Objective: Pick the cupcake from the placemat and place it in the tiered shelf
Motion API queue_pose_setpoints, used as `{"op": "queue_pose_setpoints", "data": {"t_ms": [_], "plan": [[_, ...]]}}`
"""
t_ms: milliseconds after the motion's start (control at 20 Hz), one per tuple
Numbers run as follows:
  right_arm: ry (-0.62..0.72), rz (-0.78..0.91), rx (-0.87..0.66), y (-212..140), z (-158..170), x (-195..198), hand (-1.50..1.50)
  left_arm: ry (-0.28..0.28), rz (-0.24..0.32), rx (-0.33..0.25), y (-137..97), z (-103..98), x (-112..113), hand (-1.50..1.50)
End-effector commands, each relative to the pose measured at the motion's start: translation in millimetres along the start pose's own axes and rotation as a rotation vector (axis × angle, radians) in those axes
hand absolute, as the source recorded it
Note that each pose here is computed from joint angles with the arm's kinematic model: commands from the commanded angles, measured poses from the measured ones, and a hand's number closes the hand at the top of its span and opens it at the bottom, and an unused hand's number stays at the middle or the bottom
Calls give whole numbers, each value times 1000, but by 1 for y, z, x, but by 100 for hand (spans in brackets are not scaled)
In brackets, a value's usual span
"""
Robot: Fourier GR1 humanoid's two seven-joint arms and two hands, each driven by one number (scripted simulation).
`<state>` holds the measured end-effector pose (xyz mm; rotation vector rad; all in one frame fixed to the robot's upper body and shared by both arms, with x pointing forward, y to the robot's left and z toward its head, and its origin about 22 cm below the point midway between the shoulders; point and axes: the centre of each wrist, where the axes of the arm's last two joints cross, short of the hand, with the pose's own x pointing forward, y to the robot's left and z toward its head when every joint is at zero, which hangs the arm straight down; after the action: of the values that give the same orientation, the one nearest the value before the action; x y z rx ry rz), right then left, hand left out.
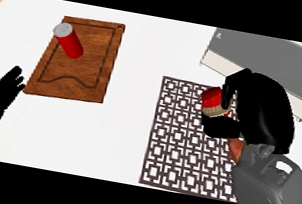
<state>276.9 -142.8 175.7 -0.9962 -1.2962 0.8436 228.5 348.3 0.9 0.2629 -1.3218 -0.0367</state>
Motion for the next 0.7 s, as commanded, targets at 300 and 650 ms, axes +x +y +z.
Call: {"op": "queue_pose_setpoints", "data": {"t_ms": [300, 650], "plan": [[-7, -309, -136, -95, 44, 3, 150, -12, 2, -8, 7, -5, 10, 0], [-6, -346, -250, -148, 51, 18, 150, -6, -7, 2, -6, -3, 2, 0]]}}
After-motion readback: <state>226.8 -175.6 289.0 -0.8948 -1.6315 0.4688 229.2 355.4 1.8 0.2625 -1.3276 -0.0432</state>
